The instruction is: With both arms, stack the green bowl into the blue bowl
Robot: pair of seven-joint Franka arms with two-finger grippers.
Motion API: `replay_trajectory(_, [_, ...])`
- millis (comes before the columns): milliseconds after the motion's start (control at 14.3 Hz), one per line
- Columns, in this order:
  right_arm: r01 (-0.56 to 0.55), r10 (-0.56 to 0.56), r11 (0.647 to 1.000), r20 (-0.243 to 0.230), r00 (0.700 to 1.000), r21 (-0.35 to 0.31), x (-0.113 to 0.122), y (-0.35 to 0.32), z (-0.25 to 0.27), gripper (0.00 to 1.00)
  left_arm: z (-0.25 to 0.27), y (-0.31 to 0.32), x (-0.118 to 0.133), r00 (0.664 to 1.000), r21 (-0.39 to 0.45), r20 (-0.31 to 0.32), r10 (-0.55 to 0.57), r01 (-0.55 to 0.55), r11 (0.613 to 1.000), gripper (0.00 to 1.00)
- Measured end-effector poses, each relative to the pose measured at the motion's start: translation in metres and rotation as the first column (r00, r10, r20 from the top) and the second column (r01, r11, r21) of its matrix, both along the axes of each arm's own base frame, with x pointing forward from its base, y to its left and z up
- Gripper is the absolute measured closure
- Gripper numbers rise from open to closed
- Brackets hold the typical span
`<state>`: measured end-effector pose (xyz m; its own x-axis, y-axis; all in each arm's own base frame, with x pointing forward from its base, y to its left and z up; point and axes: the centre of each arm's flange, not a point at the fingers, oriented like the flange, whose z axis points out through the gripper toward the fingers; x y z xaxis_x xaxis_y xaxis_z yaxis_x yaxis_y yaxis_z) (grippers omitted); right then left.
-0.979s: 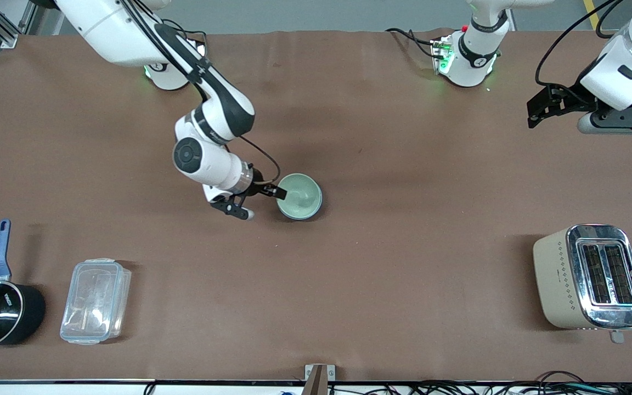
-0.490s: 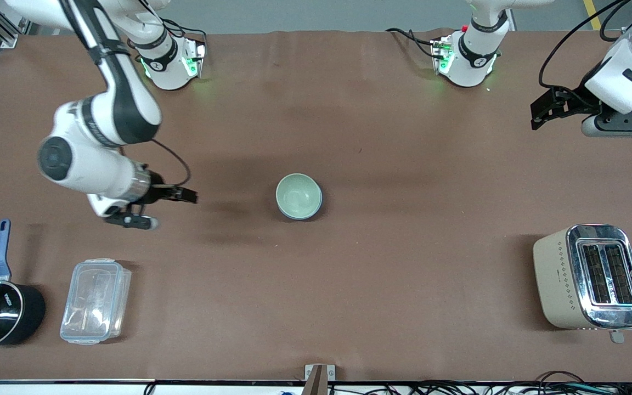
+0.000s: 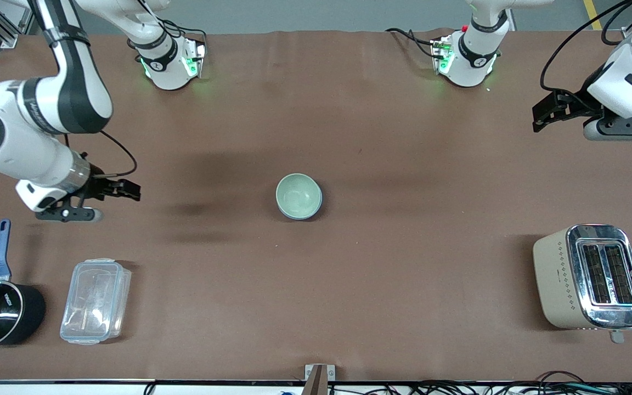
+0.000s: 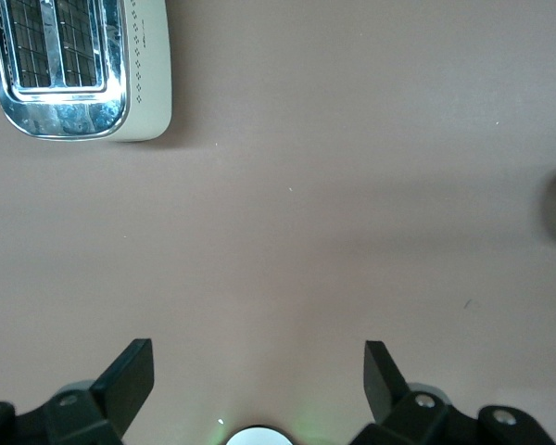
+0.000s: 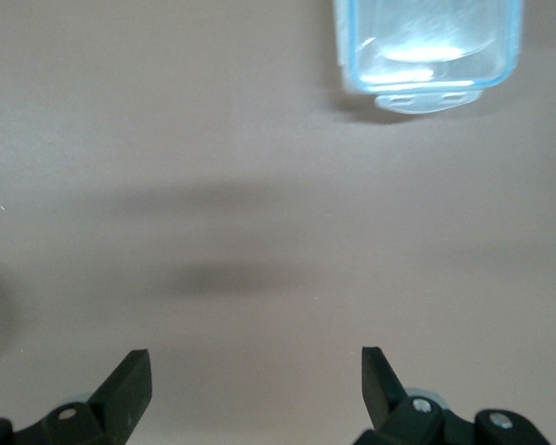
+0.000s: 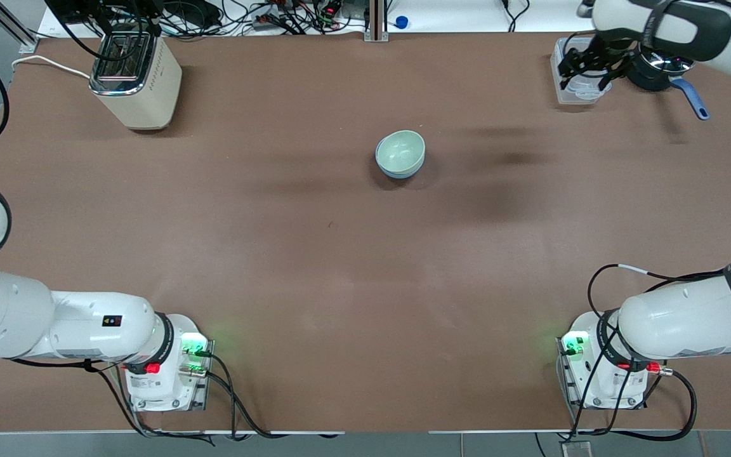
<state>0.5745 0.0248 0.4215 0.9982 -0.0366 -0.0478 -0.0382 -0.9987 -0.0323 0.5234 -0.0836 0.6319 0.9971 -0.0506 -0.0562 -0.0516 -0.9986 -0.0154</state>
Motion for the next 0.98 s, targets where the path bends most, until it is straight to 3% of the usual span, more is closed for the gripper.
replay_trajectory(210, [0.000, 0.000, 1.000, 0.022, 1.000, 0.001, -0.012, -0.027, 0.036, 0.00, 0.000, 0.001, 0.000, 1.000, 0.000, 0.001, 0.002, -0.002, 1.000, 0.00])
replay_trajectory(490, [0.008, -0.008, 1.000, 0.008, 1.000, 0.002, -0.027, -0.039, 0.118, 0.00, 0.000, 0.001, 0.000, 1.000, 0.000, 0.000, 0.003, -0.003, 1.000, 0.00])
replay_trajectory(839, [0.004, -0.003, 1.000, 0.084, 0.996, -0.010, -0.031, -0.040, 0.209, 0.00, 0.000, 0.001, 0.000, 1.000, 0.000, 0.000, 0.002, -0.002, 1.000, 0.00])
replay_trajectory(979, [0.002, 0.001, 0.999, 0.074, 0.997, -0.036, -0.036, -0.042, 0.228, 0.00, 0.000, 0.001, 0.000, 1.000, 0.000, 0.001, 0.002, -0.002, 1.000, 0.00])
